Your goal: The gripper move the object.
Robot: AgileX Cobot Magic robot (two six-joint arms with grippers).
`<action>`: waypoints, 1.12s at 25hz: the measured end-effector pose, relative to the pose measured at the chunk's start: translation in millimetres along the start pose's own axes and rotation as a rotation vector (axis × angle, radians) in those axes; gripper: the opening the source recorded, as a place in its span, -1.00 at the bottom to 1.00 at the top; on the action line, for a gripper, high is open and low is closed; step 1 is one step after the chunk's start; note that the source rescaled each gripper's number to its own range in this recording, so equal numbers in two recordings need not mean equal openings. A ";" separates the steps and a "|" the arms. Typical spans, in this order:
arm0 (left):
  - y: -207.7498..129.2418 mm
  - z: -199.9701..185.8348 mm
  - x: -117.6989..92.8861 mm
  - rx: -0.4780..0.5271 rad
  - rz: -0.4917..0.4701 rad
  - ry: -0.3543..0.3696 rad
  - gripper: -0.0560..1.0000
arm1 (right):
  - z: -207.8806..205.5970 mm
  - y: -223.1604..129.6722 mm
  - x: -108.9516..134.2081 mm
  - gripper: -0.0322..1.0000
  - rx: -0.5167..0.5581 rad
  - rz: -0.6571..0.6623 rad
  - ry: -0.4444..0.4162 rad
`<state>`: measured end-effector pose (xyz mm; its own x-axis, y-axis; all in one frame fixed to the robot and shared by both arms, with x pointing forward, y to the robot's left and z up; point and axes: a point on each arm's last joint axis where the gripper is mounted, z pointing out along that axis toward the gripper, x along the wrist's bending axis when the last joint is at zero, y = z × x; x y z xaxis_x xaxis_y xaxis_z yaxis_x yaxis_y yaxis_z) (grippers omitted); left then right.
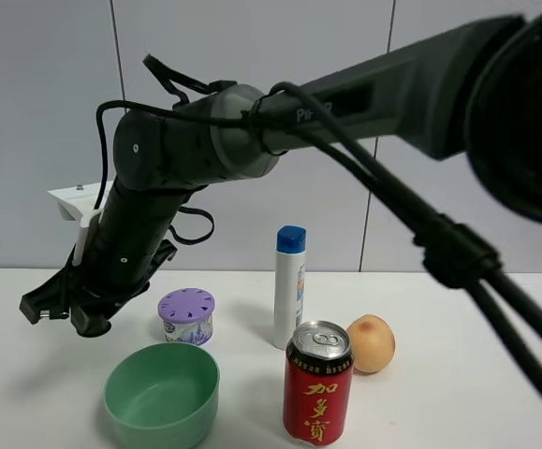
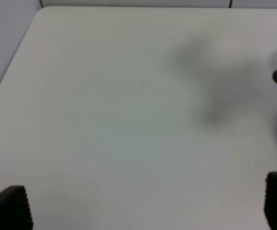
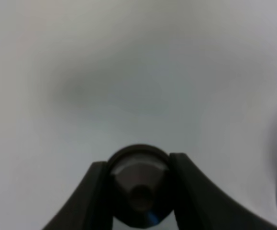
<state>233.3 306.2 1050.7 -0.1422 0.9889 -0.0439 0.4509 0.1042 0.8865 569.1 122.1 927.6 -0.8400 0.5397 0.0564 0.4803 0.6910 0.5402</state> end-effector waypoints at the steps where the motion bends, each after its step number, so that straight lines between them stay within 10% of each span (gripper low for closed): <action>1: 0.0 0.0 0.0 0.000 0.000 0.000 1.00 | 3.3 2.4 -0.5 -0.94 -0.004 0.006 0.000; 28: 0.0 0.0 0.0 0.000 0.000 0.000 1.00 | 37.4 -17.9 -36.0 -0.94 0.076 0.024 -0.065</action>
<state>233.3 306.2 1050.7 -0.1422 0.9889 -0.0439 0.4509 0.1042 0.8865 600.3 108.2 884.5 -0.8111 0.5847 0.0126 0.5197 0.7108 0.4740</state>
